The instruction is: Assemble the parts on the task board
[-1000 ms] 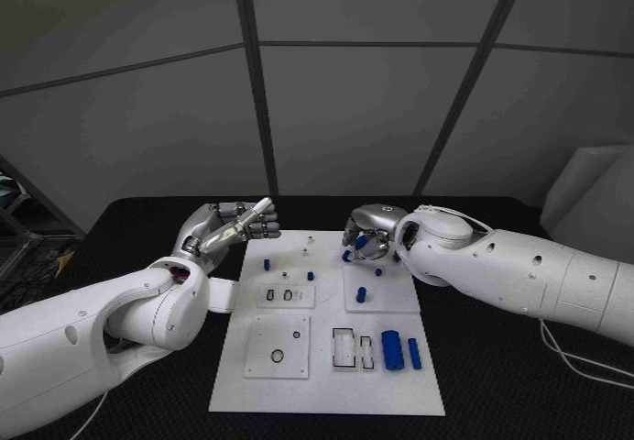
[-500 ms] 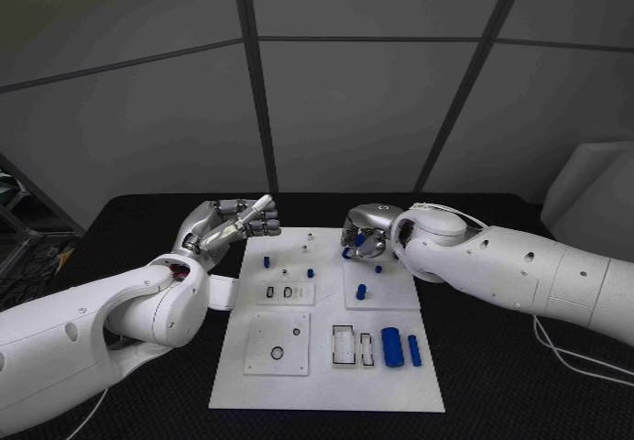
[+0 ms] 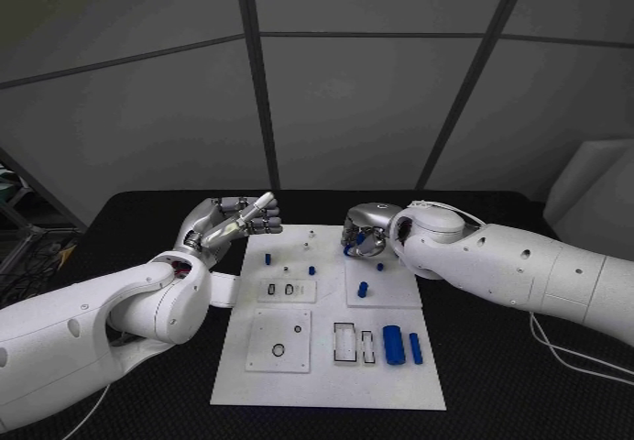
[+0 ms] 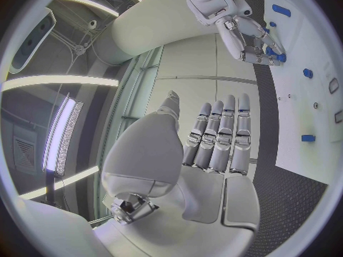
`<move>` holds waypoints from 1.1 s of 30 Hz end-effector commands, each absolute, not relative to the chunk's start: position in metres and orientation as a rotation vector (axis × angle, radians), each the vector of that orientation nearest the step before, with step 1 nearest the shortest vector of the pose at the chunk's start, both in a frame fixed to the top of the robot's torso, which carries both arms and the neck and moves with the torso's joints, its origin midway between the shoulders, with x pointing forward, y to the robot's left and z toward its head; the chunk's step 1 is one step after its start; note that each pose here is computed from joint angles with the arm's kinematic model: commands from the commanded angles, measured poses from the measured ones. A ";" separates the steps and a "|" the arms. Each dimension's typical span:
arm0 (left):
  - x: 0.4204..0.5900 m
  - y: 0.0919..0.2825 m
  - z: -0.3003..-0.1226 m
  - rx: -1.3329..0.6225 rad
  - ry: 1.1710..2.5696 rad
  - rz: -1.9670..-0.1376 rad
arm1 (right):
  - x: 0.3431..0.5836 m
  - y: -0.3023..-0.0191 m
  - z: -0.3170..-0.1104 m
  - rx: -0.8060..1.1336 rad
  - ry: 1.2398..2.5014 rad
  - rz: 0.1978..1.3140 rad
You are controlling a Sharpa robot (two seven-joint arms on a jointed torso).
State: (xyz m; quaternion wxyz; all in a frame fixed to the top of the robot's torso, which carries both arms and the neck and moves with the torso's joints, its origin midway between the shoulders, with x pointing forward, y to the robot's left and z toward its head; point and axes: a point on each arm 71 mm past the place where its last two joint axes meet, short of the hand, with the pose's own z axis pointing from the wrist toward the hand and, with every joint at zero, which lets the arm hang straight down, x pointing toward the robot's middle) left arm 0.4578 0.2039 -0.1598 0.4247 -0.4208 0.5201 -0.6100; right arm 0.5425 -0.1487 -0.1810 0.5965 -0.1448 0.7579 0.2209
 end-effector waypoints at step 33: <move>0.459 0.206 -0.159 -1.035 1.297 -1.534 | 0.538 -0.142 -0.162 -0.276 1.546 0.550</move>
